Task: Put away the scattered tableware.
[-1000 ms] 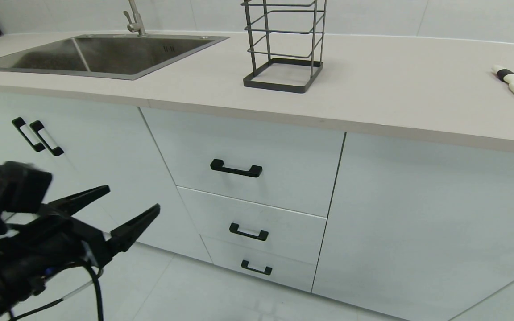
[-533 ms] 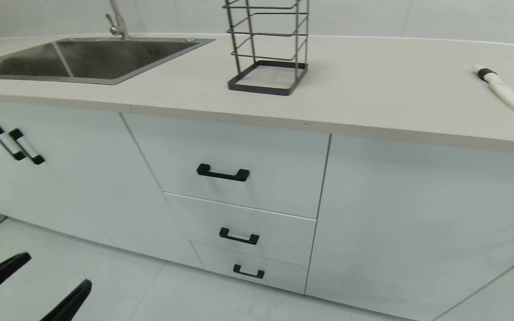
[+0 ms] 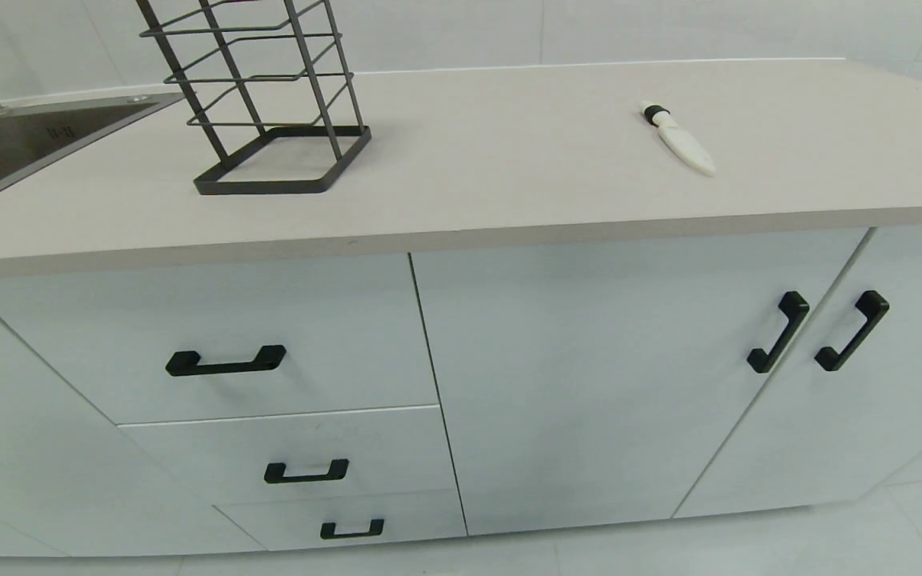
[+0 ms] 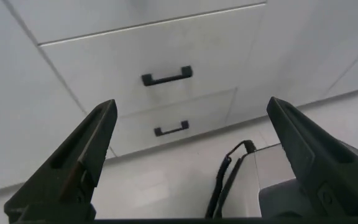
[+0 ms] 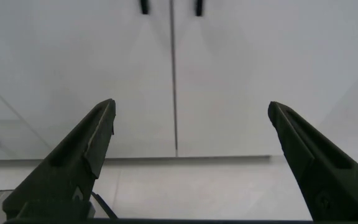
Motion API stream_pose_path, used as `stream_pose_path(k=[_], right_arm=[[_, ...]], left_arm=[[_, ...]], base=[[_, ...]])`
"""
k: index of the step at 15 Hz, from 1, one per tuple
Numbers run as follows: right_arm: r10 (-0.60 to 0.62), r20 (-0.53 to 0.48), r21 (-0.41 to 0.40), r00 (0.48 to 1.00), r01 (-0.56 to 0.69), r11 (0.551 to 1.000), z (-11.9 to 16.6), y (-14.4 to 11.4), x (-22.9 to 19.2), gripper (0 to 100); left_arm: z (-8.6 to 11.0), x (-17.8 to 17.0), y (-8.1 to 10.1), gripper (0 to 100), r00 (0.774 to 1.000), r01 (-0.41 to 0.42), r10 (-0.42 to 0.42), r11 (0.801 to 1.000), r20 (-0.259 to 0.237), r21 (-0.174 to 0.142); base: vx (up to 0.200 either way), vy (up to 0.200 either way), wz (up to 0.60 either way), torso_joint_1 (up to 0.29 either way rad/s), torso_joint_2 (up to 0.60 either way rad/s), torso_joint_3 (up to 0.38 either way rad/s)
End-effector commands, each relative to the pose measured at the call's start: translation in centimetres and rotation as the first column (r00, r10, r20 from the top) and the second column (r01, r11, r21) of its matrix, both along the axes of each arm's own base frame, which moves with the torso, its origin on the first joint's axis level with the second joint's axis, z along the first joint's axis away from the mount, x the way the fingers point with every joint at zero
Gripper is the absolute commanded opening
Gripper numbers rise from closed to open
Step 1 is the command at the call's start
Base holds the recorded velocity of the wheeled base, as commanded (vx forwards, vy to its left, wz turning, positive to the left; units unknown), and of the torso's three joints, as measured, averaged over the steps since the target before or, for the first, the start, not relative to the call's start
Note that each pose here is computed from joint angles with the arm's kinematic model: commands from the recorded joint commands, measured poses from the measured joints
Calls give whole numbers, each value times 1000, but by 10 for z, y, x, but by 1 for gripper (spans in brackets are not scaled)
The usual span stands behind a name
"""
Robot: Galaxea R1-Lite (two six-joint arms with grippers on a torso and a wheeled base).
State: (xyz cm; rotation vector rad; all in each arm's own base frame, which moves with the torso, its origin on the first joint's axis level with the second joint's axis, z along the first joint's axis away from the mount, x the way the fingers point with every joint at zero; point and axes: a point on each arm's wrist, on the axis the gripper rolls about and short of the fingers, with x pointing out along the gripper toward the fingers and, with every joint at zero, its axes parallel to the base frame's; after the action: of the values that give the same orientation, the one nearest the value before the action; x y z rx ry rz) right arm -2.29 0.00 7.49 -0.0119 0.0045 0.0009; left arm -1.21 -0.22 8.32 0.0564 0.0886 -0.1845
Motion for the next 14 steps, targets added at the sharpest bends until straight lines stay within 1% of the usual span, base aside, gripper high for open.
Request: stream_pose_path(k=[1,3,4,5,6,8,10,12,14], right_arm=[[1,-2,0,1000,-1,1000,0,0,0,100],[1,-2,0,1000,-1,1000,0,0,0,100],[1,-2,0,1000,-1,1000,0,0,0,100],[1,-2,1,1000,-1,1000,0,0,0,100],[1,-2,1,1000,-1,1000,0,0,0,100],[1,-2,1,1000,-1,1000,0,0,0,100],[1,-2,-2,1000,-1,1000,0,0,0,100],[1,-2,0,1000,-1,1000,0,0,0,100],[1,-2,1,1000,-1,1000,0,0,0,100]], left_arm=[[-2,-7,0,100,987,-138,136,990,82,14],[-6,-9,1,100,986,-148,146,989,84,28],[-7,-10,1,100,984,-152,151,988,91,7],[-7,-11,1,100,984,-147,147,989,99,-3],[-7,-11,1,100,984,-147,147,989,98,-1],[-7,-11,1,100,984,-147,149,989,93,-27],[-7,-11,1,100,984,-149,151,989,93,-25],[-7,-11,1,100,984,-149,152,988,93,-36],[-7,-11,1,100,984,-149,152,988,92,-39]], base=[[0,0,0,0,0,0],[0,0,0,0,0,0],[0,0,0,0,0,0],[0,0,0,0,0,0],[0,0,0,0,0,0],[0,0,0,0,0,0],[0,0,0,0,0,0],[0,0,0,0,0,0],[200,0,0,2,5,5]])
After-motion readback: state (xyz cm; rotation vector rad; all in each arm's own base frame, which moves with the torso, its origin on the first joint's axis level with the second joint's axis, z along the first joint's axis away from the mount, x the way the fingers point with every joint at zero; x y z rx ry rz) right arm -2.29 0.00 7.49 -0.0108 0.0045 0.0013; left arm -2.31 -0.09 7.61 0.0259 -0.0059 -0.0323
